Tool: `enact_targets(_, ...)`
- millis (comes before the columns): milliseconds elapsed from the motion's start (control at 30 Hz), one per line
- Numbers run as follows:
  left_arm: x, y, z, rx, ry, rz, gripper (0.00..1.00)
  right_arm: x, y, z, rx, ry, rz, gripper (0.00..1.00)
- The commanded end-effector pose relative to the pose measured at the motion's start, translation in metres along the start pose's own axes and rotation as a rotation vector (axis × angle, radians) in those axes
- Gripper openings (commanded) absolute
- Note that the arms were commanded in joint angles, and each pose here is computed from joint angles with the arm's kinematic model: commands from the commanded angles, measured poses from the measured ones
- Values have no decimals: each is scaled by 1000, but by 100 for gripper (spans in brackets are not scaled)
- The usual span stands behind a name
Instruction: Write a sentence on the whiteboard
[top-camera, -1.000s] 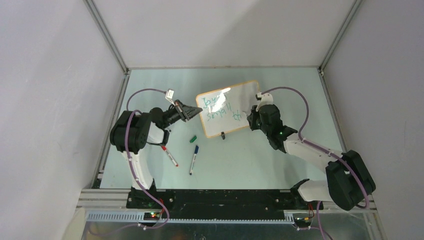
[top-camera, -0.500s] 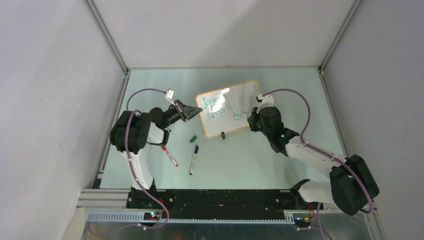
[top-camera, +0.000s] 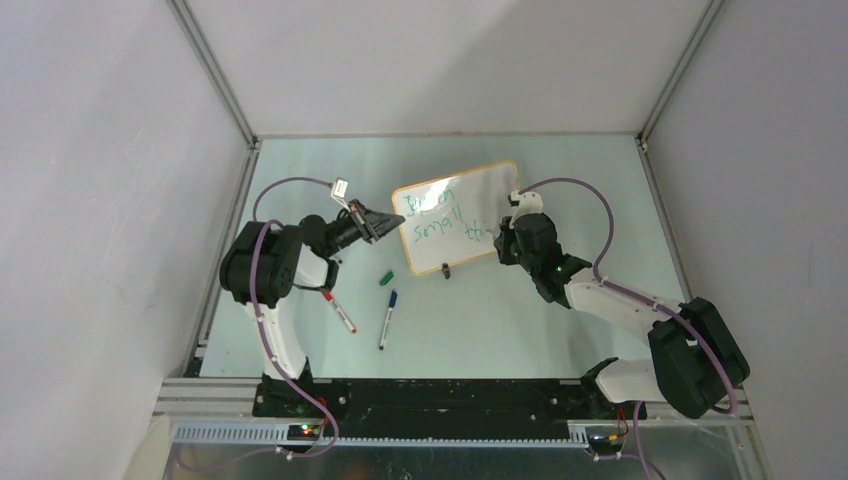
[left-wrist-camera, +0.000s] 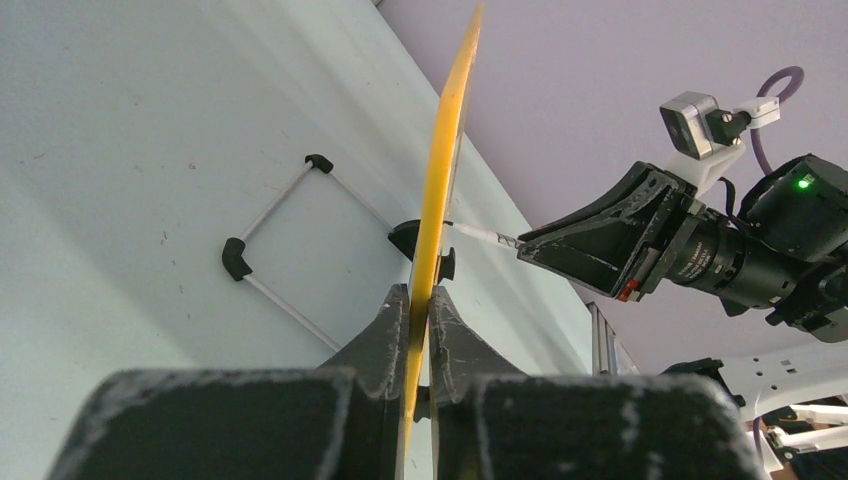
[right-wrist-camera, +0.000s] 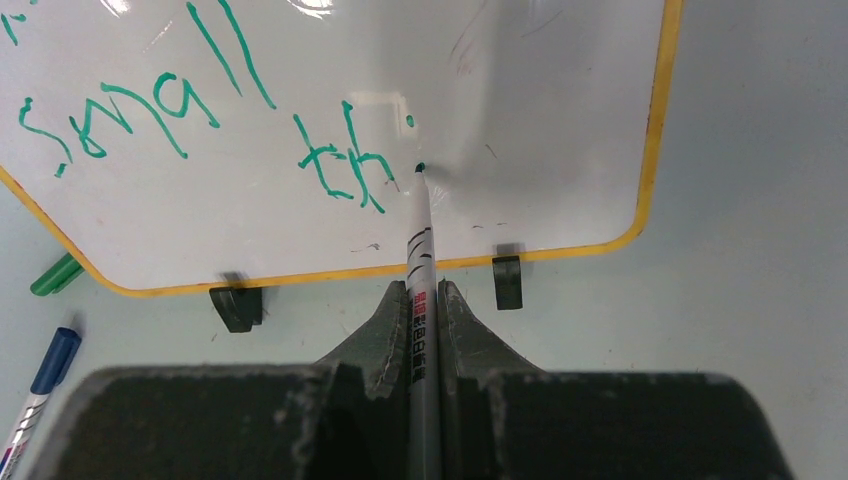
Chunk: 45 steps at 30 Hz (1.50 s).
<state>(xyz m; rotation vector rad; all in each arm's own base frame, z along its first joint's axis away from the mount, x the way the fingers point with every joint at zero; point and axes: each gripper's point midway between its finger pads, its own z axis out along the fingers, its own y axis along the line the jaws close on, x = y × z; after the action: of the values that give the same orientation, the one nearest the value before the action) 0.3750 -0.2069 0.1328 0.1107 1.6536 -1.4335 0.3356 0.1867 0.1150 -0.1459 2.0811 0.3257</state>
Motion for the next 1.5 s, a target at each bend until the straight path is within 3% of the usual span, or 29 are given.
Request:
enact_targets(0, -9, -22, 1, 65, -11, 66, 0, -16, 1, 2, 13, -34, 12, 0)
enact_targets(500, -9, -23, 0, 64, -12, 67, 0, 12, -5, -1, 46, 63, 10, 0)
enact_targets(900, -9, -23, 1, 65, -13, 69, 0, -26, -3, -11, 16, -60, 40, 0)
enact_targets(1467, -9, -22, 1, 64, -14, 68, 0, -32, -4, 1, -5, -59, 58, 0)
